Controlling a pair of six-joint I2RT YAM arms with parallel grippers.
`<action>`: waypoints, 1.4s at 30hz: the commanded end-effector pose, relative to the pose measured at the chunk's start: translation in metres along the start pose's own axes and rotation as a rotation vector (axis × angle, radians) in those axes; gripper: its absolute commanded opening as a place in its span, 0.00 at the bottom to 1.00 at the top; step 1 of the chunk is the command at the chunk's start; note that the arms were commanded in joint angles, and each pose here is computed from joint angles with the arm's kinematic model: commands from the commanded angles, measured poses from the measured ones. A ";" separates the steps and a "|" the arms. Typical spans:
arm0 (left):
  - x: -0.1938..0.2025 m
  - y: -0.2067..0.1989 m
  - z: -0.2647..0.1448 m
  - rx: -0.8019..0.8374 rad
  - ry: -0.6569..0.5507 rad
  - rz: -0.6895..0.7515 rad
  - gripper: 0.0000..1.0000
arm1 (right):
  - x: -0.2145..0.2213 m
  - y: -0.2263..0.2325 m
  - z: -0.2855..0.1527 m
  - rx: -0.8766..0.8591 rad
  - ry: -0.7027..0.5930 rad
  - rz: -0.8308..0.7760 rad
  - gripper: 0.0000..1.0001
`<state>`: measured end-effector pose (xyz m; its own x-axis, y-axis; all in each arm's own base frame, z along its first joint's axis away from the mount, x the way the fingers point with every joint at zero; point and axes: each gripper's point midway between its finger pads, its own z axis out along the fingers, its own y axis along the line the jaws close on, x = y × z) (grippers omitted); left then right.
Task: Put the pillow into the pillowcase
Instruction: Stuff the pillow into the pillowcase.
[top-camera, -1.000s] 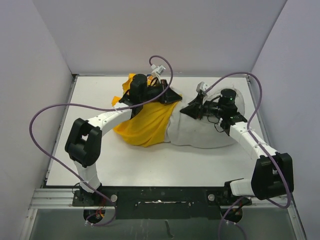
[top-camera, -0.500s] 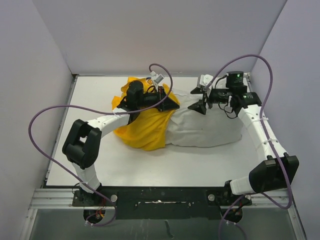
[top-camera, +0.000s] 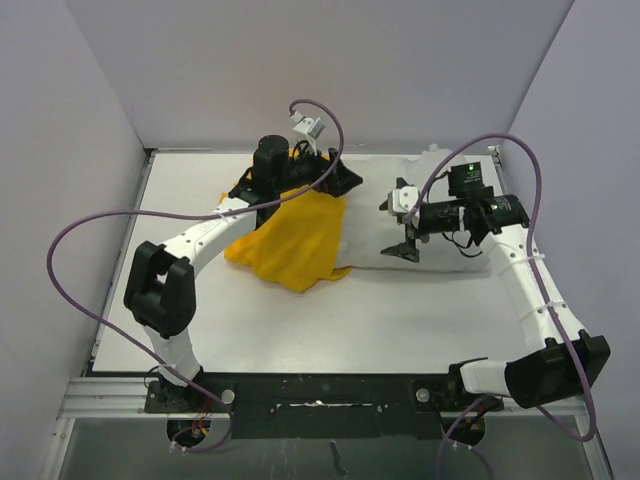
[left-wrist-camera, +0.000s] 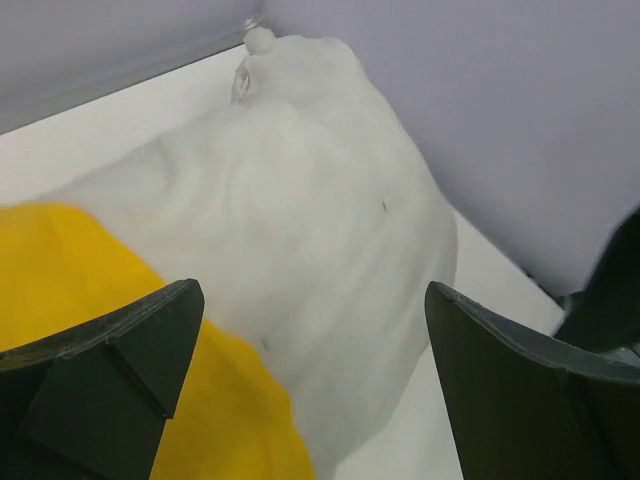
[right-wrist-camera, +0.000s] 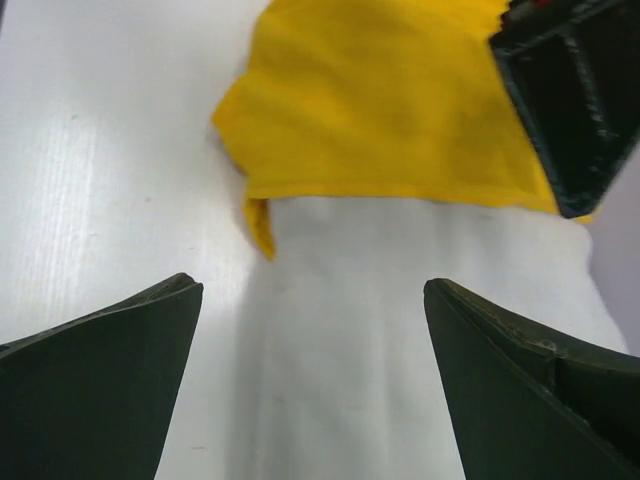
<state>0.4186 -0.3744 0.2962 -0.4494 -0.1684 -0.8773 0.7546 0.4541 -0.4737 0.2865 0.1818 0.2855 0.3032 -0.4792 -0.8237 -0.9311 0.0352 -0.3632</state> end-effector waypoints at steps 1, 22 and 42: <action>-0.041 0.006 -0.058 -0.192 -0.140 0.170 0.95 | 0.019 0.040 0.009 -0.081 0.016 -0.115 0.98; 0.141 0.046 -0.090 -0.912 0.086 0.058 0.61 | 0.132 -0.038 0.036 0.246 0.284 -0.131 0.98; 0.169 0.041 -0.065 -0.852 0.132 -0.027 0.23 | 0.202 -0.046 0.061 0.336 0.347 0.046 0.30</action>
<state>0.3571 -0.3150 0.0967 -0.5754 -0.0389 -0.8169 0.0664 0.9933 -0.0941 0.3910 0.1396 0.1063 0.1769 -0.7511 -0.6361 -0.8178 0.2474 -0.5196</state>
